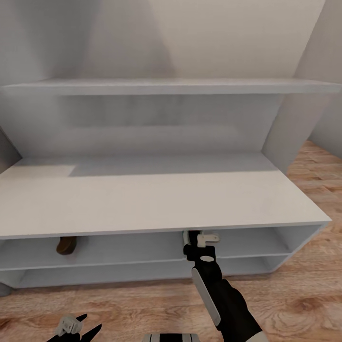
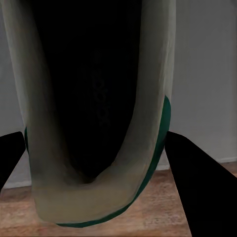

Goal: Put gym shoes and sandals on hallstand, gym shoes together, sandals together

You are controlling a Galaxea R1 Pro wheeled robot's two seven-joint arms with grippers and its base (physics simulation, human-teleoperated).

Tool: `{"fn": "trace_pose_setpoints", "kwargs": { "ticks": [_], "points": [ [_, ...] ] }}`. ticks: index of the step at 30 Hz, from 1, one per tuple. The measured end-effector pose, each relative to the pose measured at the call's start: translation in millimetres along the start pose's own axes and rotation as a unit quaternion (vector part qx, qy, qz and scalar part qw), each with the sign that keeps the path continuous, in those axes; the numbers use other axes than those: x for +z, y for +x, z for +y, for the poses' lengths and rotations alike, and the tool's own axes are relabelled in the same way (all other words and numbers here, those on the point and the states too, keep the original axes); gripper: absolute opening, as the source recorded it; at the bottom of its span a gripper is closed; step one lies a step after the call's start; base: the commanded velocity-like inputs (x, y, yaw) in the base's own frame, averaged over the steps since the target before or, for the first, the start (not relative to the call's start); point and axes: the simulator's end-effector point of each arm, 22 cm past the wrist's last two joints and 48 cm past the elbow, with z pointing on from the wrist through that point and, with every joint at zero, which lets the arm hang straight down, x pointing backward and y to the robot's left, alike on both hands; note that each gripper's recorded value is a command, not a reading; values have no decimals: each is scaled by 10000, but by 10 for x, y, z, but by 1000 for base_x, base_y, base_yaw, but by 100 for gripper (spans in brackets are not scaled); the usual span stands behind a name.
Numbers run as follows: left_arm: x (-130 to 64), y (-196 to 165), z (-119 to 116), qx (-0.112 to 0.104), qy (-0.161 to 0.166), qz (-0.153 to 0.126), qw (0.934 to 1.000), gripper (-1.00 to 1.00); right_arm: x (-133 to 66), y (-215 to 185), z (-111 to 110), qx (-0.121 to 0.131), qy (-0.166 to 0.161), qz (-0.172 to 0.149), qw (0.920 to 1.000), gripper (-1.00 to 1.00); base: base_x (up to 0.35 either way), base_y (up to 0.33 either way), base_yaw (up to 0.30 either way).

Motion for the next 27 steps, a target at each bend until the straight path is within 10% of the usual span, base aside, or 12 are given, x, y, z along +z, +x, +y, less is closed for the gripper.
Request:
{"fn": "trace_pose_setpoints", "kwargs": {
  "ticks": [25, 26, 27],
  "points": [
    [-2, 0, 4, 0, -3, 1, 10000, 100, 2, 3, 0, -2, -1, 6, 10000, -100, 71, 0, 0],
    [-3, 0, 6, 0, -5, 1, 10000, 100, 2, 3, 1, -2, -1, 6, 10000, 100, 3, 0, 0],
    [-3, -1, 7, 0, -6, -1, 10000, 100, 2, 3, 1, -3, -2, 5, 10000, 100, 1, 0, 0]
  ]
}}
